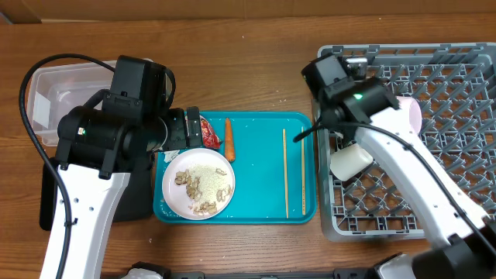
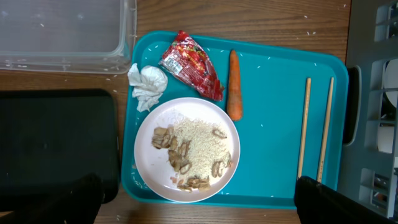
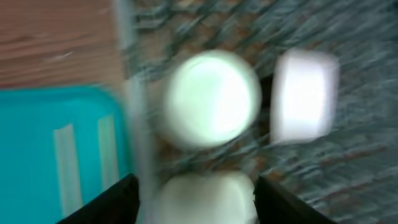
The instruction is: Sort waste into correct bins and load items into the dishwasher
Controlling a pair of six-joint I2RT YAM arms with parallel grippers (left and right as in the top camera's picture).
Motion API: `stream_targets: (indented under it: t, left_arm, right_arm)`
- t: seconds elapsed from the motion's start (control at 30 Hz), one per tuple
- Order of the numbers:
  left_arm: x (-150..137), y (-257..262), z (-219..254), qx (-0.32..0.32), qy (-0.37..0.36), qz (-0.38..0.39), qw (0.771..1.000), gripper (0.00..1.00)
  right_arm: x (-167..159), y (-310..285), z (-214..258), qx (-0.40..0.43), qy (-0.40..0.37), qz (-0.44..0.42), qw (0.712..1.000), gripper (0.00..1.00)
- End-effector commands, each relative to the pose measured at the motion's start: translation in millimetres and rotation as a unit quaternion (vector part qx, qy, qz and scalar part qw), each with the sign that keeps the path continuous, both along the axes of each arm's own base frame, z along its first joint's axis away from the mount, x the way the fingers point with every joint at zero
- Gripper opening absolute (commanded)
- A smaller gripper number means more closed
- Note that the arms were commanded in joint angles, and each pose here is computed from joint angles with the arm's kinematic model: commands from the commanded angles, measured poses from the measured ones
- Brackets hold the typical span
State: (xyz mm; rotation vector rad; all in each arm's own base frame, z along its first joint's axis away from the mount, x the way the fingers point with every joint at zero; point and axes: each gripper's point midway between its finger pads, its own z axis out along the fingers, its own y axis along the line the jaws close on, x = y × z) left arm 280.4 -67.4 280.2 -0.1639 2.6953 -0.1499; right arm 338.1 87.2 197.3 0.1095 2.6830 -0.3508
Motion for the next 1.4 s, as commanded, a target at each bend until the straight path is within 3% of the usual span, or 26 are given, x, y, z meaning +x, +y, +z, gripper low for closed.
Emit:
stream_targets:
  t: [0.0, 0.1, 0.27, 0.77, 0.87, 0.93, 1.03, 1.2, 1.37]
  left_arm:
    - [1.6, 1.7, -0.4, -0.002, 0.001, 0.011, 1.000, 1.00]
    - [1.5, 1.7, -0.5, -0.002, 0.001, 0.011, 1.000, 1.00]
    - [1.5, 1.7, -0.5, -0.002, 0.001, 0.011, 1.000, 1.00]
    - [1.6, 1.7, -0.4, -0.002, 0.001, 0.011, 1.000, 1.00]
    - [1.5, 1.7, -0.5, -0.002, 0.001, 0.011, 1.000, 1.00]
    - [1.6, 1.6, -0.4, -0.002, 0.001, 0.011, 1.000, 1.00]
    - [1.5, 1.7, -0.5, -0.002, 0.001, 0.011, 1.000, 1.00]
    - [1.5, 1.6, -0.5, -0.002, 0.001, 0.011, 1.000, 1.00]
    - [1.5, 1.7, -0.5, -0.002, 0.001, 0.011, 1.000, 1.00]
  right_arm:
    - [-33.7, 77.5, -13.8, 0.209, 0.103, 0.080, 0.969, 0.53]
    - [-53.9, 99.4, -34.6, 0.245, 0.151, 0.100, 0.952, 0.47]
    - [-72.0, 111.7, -78.2, 0.226, 0.183, 0.119, 0.949, 0.46]
    - [-70.0, 108.3, -186.5, 0.167, 0.213, 0.142, 0.952, 0.45]
    - [-72.5, 106.5, -199.7, 0.160, 0.229, 0.137, 0.950, 0.36]
    - [-73.2, 105.5, -204.4, 0.156, 0.234, 0.135, 0.950, 0.24]
    - [-71.7, 106.1, -202.3, 0.155, 0.232, 0.136, 0.951, 0.04]
    - [-64.9, 113.8, -174.4, 0.153, 0.227, 0.142, 0.951, 0.04]
    - [-38.9, 134.5, -94.5, 0.189, 0.150, 0.168, 0.956, 0.04]
